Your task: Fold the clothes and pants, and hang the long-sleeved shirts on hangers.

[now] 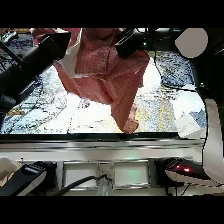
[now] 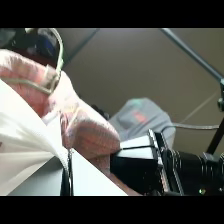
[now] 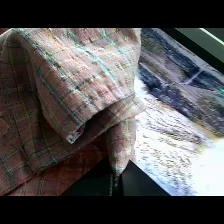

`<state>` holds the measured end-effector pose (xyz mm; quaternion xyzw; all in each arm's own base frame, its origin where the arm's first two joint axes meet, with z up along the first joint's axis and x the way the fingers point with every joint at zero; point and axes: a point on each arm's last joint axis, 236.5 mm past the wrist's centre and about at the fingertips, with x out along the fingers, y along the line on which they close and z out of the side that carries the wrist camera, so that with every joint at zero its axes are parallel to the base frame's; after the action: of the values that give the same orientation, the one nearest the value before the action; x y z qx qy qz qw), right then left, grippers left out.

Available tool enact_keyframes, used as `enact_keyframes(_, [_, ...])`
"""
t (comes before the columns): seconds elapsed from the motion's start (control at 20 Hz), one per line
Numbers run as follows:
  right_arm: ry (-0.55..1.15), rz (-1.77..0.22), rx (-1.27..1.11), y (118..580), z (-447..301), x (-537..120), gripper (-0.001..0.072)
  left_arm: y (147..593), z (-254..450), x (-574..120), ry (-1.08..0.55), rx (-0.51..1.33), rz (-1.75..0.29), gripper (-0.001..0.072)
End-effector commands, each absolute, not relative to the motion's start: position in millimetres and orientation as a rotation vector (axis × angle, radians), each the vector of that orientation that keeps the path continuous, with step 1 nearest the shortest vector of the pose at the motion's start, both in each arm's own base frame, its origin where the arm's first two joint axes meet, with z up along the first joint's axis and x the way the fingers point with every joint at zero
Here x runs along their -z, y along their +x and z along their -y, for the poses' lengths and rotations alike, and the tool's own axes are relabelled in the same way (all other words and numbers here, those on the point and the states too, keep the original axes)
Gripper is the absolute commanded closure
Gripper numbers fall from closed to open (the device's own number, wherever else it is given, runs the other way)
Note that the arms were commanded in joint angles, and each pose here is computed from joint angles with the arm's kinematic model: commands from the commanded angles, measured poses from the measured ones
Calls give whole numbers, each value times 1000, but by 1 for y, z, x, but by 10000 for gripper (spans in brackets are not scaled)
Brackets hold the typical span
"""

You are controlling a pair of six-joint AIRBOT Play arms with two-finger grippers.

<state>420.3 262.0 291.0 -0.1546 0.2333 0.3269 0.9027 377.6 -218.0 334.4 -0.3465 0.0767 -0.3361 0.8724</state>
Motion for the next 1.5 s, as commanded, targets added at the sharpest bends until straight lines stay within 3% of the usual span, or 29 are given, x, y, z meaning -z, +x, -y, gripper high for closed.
enact_keyframes(0.0, [-398,-408,-569,441,-242,-303,693,381,214,-335,-694,682,-135,682])
enact_keyframes(0.05, [-419,-365,-535,449,-237,-312,693,379,217,-334,-678,694,-143,675])
enact_keyframes(0.15, [-435,-261,-490,461,-233,-334,693,375,223,-330,-664,721,-162,382])
enact_keyframes(0.2, [-436,-209,-475,465,-233,-346,693,374,223,-330,-663,725,-164,311])
enact_keyframes(0.25, [-431,-167,-467,467,-233,-357,693,374,223,-330,-662,724,-164,289])
enact_keyframes(0.5, [-452,-84,-352,478,-204,-389,693,379,216,-325,-604,698,-159,287])
enact_keyframes(0.8, [-300,-149,60,491,-57,-419,693,384,207,-323,-584,672,-151,288])
enact_keyframes(1.1, [-156,-112,473,421,96,-466,693,385,206,-318,-535,663,-152,288])
enact_keyframes(1.45, [-34,-5,775,329,198,-503,693,385,206,-318,-534,663,-152,288])
